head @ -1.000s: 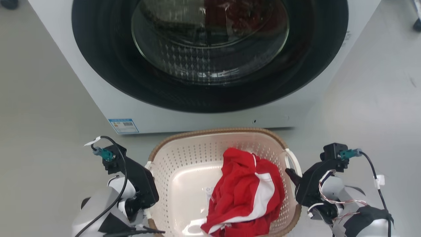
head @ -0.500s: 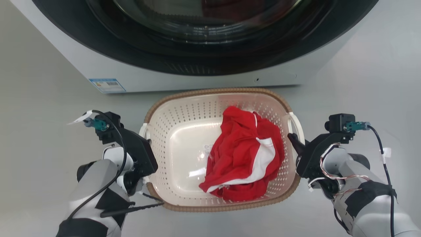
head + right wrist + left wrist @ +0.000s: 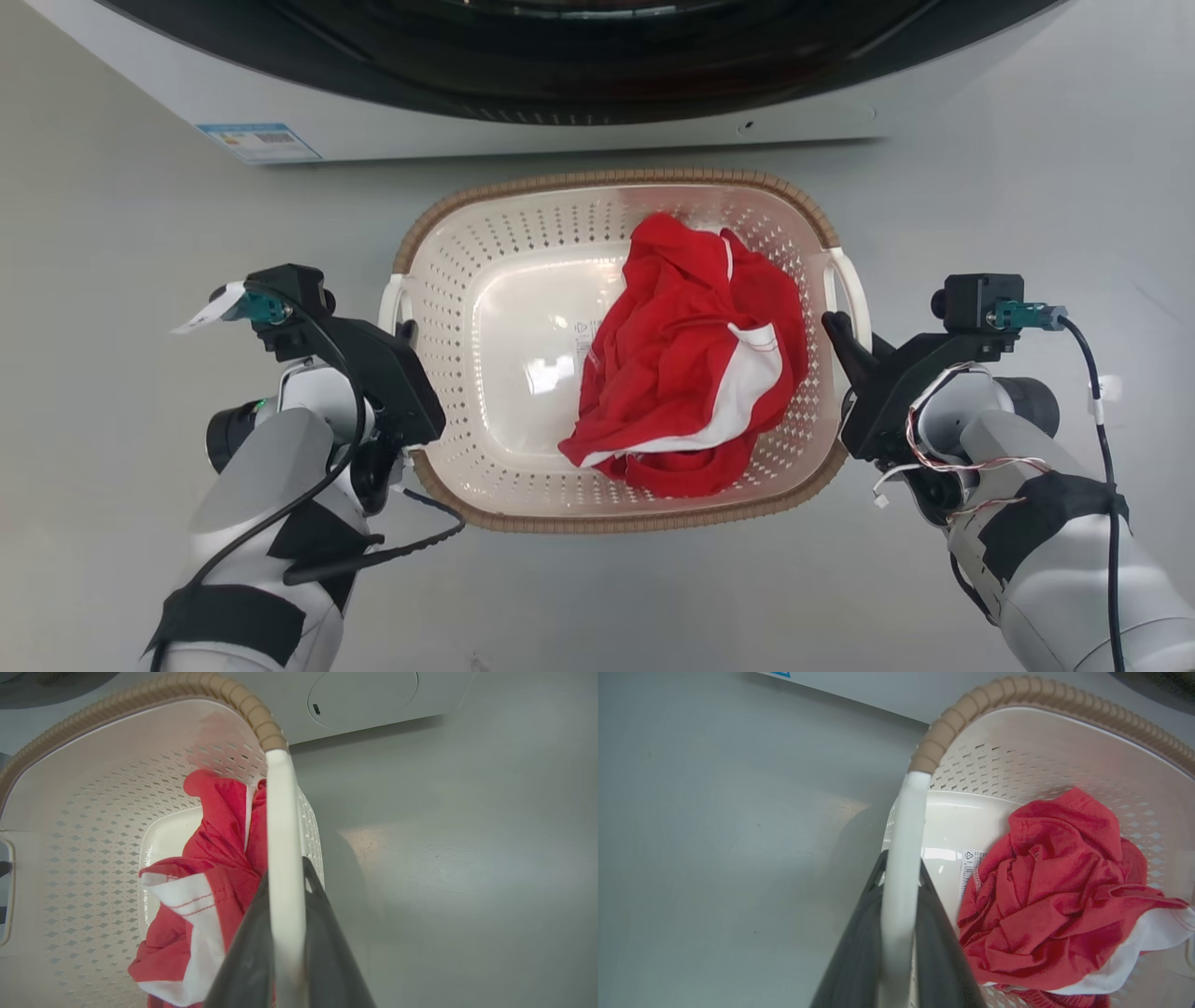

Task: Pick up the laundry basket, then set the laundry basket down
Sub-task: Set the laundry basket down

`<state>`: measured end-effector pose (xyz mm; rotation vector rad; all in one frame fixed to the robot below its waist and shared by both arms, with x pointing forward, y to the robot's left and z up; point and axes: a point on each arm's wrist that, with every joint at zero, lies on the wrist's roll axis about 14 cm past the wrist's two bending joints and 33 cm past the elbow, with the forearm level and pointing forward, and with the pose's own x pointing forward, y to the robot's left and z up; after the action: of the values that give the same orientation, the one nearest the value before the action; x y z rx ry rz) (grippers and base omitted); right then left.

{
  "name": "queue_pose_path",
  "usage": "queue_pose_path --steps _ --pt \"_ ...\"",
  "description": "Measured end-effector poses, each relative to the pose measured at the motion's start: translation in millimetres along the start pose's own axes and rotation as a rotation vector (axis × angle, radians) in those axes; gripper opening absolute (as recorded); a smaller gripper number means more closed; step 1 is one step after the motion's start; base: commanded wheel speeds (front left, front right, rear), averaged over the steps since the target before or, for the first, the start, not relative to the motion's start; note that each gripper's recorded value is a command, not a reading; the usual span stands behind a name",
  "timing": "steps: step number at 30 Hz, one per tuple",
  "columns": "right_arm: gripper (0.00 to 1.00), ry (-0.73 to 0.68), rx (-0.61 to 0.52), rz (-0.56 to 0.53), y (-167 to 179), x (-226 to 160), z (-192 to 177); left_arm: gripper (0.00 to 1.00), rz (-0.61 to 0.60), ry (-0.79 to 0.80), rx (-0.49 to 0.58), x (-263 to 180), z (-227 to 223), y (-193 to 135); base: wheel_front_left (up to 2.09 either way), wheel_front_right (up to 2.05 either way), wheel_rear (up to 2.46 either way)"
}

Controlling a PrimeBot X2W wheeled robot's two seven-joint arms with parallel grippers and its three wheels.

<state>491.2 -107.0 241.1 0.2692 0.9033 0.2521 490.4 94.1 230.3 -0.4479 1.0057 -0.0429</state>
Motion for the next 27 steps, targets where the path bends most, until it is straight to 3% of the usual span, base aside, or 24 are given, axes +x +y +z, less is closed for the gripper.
queue_pose_path --steps 27 --pt "0.0 -0.023 -0.043 -0.033 -28.5 61.7 -23.9 0.0 0.027 -0.087 0.021 64.0 -11.3 24.7 0.0 0.0 0.0"
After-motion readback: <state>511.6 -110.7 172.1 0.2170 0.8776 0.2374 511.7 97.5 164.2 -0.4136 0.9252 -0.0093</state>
